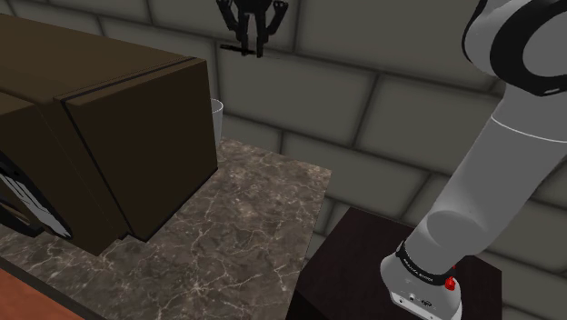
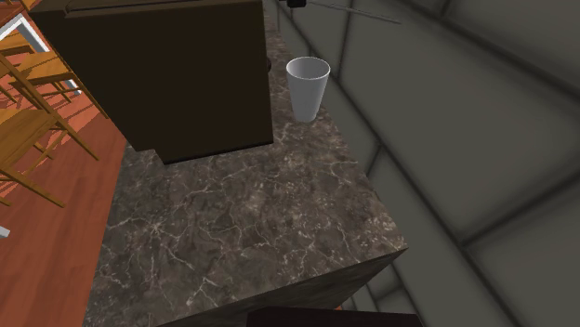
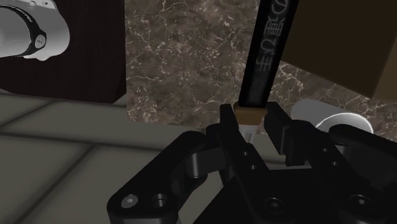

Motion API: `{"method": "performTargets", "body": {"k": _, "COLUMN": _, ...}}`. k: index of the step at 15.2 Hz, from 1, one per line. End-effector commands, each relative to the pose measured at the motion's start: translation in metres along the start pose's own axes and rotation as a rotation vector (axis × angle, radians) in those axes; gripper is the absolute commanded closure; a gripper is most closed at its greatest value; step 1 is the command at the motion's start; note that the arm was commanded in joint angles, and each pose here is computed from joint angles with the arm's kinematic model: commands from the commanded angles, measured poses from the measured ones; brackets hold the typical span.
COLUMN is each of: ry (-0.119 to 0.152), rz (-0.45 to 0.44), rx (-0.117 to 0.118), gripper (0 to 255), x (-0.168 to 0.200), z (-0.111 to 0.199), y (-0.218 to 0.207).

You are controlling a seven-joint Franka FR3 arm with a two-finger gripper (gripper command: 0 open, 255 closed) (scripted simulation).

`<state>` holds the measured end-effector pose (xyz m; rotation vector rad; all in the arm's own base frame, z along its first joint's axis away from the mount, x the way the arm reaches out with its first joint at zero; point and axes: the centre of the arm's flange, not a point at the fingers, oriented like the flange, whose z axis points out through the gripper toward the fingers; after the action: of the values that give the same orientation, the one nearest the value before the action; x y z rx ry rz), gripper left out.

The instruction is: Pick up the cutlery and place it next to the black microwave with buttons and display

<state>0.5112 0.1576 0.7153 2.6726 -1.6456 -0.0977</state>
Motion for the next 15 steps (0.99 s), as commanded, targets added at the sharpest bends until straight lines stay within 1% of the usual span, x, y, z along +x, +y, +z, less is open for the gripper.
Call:
{"method": "performTargets", "body": {"k": 1, "ry": 0.000, "rz": 0.000, "rx": 0.000, "gripper": 255, "x": -0.001, "z": -0.010, "y": 0.000}}
{"method": "performTargets", "body": {"k": 8, "ry": 0.000, "rz": 0.000, "rx": 0.000, "gripper": 255, "x": -0.003, "z": -0.045, "y": 0.002}}
{"method": "performTargets", "body": {"k": 15, "ry": 0.000, "rz": 0.000, "rx": 0.000, "gripper": 255, "x": -0.093, "z": -0.040, "y": -0.001}}
